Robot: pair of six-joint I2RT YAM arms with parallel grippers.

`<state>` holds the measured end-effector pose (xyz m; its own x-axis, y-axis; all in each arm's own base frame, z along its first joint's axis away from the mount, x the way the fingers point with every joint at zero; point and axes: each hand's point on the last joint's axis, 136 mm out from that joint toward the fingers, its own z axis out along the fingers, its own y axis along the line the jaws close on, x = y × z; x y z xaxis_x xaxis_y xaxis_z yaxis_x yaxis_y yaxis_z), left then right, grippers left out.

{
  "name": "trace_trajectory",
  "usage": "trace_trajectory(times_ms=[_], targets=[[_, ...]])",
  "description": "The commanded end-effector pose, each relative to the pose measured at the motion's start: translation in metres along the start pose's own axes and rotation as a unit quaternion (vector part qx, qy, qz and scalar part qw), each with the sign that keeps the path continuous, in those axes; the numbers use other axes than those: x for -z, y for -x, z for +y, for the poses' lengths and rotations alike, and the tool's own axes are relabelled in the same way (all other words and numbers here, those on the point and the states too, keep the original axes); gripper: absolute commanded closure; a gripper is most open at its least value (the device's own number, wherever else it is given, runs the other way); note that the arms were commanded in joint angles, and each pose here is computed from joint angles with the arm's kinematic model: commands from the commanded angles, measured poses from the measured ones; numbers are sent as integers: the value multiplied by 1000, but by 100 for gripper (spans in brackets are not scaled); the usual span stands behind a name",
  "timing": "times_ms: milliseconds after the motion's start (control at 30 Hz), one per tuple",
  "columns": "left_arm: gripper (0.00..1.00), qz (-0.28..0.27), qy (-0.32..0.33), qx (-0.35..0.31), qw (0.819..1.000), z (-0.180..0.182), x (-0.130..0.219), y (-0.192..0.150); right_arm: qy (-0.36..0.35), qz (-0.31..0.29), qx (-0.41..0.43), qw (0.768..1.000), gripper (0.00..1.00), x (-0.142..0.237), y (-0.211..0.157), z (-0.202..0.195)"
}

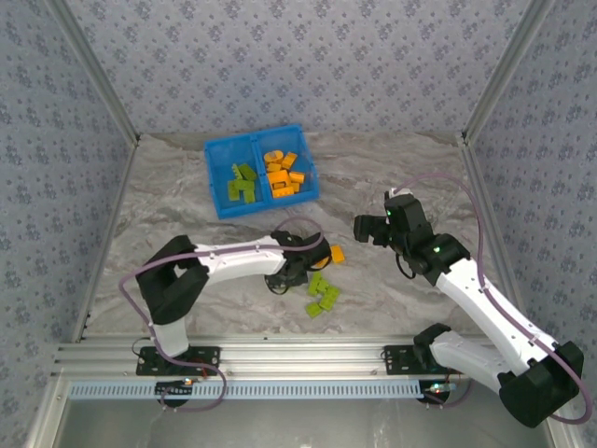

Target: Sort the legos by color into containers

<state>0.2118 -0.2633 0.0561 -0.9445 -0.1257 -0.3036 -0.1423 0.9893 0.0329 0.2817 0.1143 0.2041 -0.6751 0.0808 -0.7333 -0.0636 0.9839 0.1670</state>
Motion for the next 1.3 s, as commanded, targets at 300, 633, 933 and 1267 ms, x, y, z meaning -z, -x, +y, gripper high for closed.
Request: trace_trajectory(times_ms=[300,633,933,1267], targets=[[73,-235,25,19,972,87,117,216,6,3,-18,1000,0,9,1,0],[72,-180,101,58,977,112,39,338,-2,3,-25,1000,0,27,-6,-8],[65,-148,132,59,978,117,-33,370,-18,0,-25,1000,0,40,-12,-20],[44,-167,89,78,979,114,14,372,-5,-6,-33,999,0,40,-10,-16]])
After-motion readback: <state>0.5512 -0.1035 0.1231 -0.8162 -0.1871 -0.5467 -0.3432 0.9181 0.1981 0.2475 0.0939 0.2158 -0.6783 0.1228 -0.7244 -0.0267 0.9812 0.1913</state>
